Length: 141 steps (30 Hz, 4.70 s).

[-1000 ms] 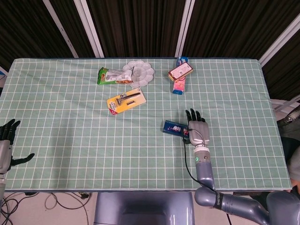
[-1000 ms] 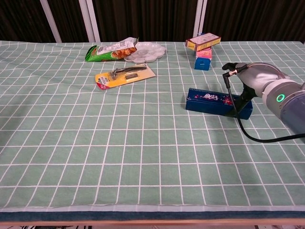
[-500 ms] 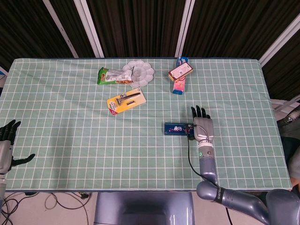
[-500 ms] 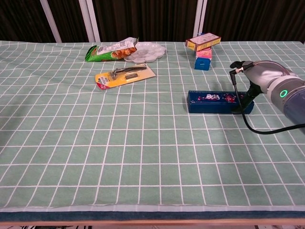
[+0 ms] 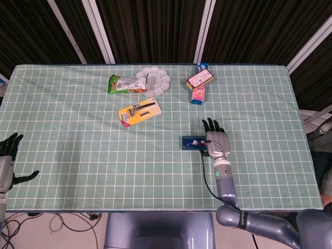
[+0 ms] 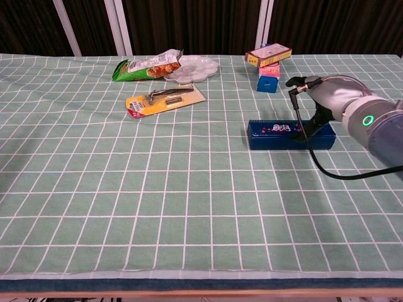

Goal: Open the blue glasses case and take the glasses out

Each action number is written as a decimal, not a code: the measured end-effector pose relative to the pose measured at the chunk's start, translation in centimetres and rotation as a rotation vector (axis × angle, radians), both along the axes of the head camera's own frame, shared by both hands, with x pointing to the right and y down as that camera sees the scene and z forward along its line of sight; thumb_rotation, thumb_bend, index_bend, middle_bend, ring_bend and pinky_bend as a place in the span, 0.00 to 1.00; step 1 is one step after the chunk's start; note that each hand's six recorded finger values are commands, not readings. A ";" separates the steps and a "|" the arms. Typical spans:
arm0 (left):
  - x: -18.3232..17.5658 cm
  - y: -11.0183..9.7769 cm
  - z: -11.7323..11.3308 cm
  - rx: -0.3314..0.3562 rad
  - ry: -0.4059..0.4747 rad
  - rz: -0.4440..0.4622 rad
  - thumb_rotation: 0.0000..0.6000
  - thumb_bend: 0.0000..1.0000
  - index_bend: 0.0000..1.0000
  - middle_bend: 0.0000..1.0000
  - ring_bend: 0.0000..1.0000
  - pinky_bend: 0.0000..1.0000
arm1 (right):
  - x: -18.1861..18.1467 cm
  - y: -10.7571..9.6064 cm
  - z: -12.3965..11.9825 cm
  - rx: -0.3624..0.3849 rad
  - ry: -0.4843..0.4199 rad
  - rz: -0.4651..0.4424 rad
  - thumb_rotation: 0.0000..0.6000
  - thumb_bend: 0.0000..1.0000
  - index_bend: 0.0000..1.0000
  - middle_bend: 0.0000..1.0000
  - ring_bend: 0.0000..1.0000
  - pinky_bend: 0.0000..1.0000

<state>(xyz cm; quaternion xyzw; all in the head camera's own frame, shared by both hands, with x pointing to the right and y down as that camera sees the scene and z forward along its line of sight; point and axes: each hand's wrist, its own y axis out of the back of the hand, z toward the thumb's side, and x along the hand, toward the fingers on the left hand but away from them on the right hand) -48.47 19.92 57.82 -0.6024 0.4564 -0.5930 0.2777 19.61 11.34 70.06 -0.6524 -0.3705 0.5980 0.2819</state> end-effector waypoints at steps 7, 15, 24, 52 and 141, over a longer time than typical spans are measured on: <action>-0.1 0.0 -0.2 0.004 0.009 -0.004 1.00 0.02 0.00 0.00 0.00 0.00 | -2.0 0.1 -0.3 -0.027 -0.008 -0.052 1.00 0.46 0.17 0.00 0.00 0.23; -0.2 0.0 -0.3 0.000 0.017 -0.005 1.00 0.02 0.00 0.00 0.00 0.00 | -4.3 0.2 0.1 -0.069 -0.011 -0.085 1.00 0.48 0.22 0.00 0.00 0.23; -0.2 0.0 -0.3 -0.005 0.020 -0.004 1.00 0.02 0.00 0.00 0.00 0.00 | -5.1 0.4 0.4 -0.080 -0.009 -0.093 1.00 0.51 0.22 0.00 0.00 0.23; -0.2 0.1 -0.3 -0.019 0.026 -0.002 1.00 0.02 0.00 0.00 0.00 0.00 | -5.7 0.6 0.5 -0.163 0.081 -0.132 1.00 0.57 0.22 0.00 0.00 0.21; -0.1 0.2 -0.5 -0.014 0.026 -0.001 1.00 0.02 0.00 0.00 0.00 0.00 | -1.5 0.4 -4.1 -0.076 0.030 -0.087 1.00 0.47 0.21 0.99 1.00 1.00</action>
